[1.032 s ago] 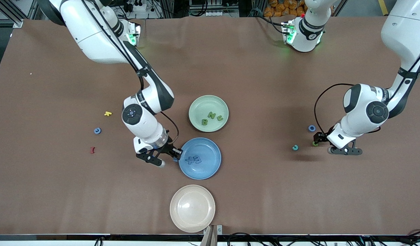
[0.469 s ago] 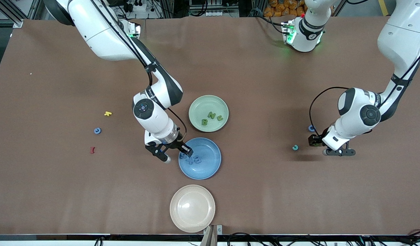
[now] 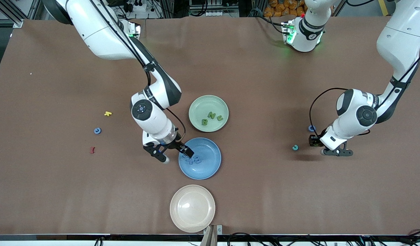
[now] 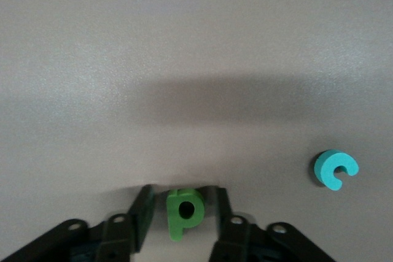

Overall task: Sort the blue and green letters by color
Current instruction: 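Grasp the green p and place it on the green plate with the left gripper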

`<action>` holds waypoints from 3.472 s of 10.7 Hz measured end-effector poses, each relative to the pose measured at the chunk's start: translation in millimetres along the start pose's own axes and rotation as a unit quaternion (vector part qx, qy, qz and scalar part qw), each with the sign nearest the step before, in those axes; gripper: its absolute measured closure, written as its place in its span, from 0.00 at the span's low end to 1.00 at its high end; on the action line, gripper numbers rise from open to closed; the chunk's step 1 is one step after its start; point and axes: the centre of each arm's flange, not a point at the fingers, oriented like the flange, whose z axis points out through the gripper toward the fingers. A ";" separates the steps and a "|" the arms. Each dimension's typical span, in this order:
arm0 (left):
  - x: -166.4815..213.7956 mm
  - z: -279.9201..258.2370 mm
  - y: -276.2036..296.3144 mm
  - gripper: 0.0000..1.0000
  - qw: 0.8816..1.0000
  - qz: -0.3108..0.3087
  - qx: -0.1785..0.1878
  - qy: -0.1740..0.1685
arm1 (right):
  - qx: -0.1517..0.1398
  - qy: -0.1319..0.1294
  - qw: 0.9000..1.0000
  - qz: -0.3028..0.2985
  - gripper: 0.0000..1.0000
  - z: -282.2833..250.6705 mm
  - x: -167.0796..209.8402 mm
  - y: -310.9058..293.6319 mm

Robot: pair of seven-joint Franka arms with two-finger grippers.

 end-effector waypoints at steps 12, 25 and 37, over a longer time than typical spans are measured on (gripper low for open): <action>30.0 -60.3 118.1 0.72 0.999 -0.036 0.030 -0.009 | -0.125 0.015 0.985 0.122 0.00 -76.3 231.9 266.3; -91.7 -71.2 454.6 0.72 0.986 -0.167 0.002 0.001 | -0.121 0.025 0.974 0.190 0.00 -45.4 155.7 385.6; -146.6 -18.0 537.3 0.31 0.980 -0.197 0.026 0.011 | -0.121 0.031 0.972 0.198 0.61 -33.1 147.3 404.0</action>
